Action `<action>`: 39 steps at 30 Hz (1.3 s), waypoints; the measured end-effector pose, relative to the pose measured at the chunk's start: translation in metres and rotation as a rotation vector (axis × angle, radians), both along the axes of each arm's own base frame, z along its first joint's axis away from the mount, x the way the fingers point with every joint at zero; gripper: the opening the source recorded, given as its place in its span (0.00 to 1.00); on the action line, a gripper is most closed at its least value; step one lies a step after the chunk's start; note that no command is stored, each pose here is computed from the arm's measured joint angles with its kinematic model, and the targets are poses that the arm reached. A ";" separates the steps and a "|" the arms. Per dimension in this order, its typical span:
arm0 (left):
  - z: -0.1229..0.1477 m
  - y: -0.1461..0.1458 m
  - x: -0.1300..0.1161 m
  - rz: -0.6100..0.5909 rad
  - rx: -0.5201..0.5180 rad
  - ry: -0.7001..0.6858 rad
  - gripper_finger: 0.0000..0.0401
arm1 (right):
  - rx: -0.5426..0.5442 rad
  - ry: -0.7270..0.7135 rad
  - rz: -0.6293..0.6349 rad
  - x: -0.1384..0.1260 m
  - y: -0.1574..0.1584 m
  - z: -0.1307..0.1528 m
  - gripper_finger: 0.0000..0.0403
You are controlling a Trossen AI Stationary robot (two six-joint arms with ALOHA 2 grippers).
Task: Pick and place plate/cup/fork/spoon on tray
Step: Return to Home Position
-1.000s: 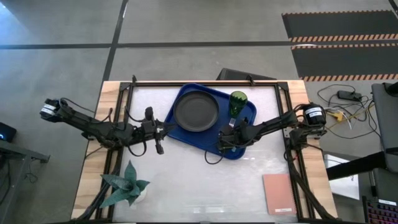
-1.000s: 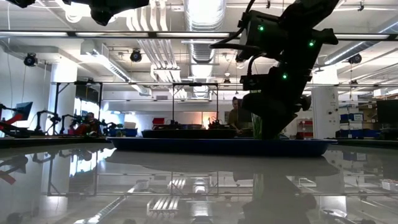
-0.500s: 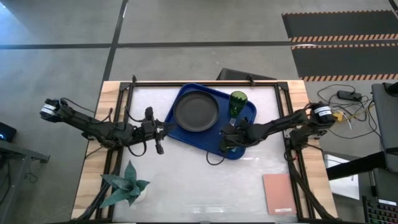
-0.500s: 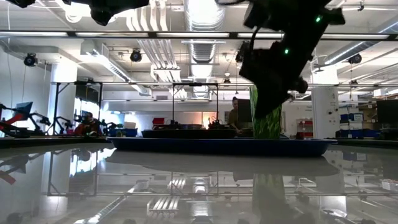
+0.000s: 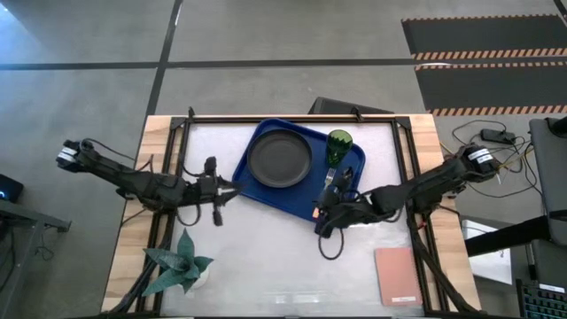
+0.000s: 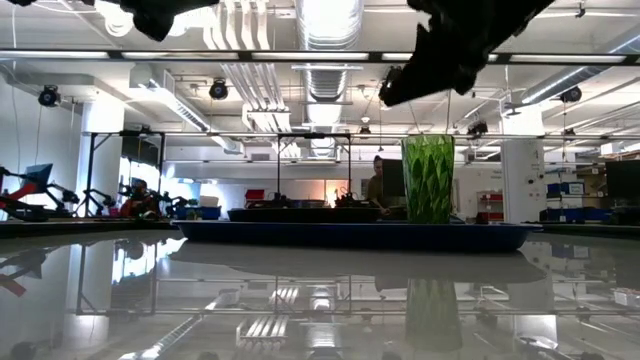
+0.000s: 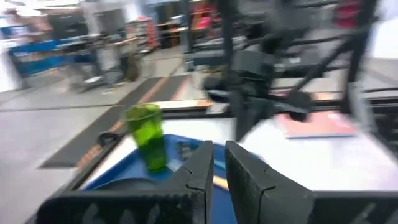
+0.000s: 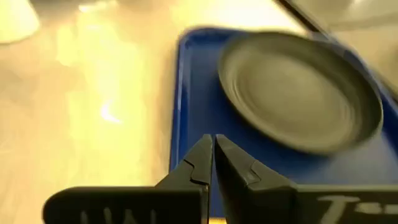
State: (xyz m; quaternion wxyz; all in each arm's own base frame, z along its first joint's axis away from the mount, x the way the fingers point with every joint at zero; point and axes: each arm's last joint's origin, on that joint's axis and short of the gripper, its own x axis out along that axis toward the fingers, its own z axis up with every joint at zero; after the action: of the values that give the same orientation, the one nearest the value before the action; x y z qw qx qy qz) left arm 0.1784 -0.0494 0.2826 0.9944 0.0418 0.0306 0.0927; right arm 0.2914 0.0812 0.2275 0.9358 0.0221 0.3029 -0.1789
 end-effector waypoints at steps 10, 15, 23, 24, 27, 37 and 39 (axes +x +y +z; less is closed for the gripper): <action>-0.024 0.011 -0.046 -0.119 -0.040 -0.026 0.06 | -0.075 -0.147 0.201 -0.023 -0.022 0.007 0.02; -0.027 0.022 -0.072 -0.116 -0.079 -0.153 0.06 | -0.082 -0.217 0.227 -0.044 -0.041 0.001 0.02; -0.048 0.031 -0.095 -0.082 -0.108 -0.250 0.06 | -0.078 -0.338 0.291 -0.074 -0.067 -0.007 0.02; -0.050 0.032 -0.096 -0.082 -0.112 -0.267 0.06 | -0.081 -0.342 0.291 -0.077 -0.069 -0.008 0.02; -0.056 0.034 -0.100 -0.079 -0.120 -0.298 0.06 | -0.104 -0.363 0.293 -0.086 -0.072 -0.007 0.02; -0.072 0.030 -0.093 -0.109 -0.091 -0.233 0.06 | -0.138 -0.430 0.301 -0.117 -0.074 -0.009 0.02; -0.076 0.029 -0.092 -0.116 -0.071 -0.224 0.06 | -0.139 -0.440 0.300 -0.124 -0.075 -0.012 0.02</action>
State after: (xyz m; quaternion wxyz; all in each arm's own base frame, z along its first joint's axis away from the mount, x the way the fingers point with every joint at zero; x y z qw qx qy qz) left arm 0.0861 -0.0199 0.2069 0.9961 -0.0022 -0.0800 0.0382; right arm 0.1674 0.0066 0.2150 0.9944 -0.0490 0.0790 -0.0495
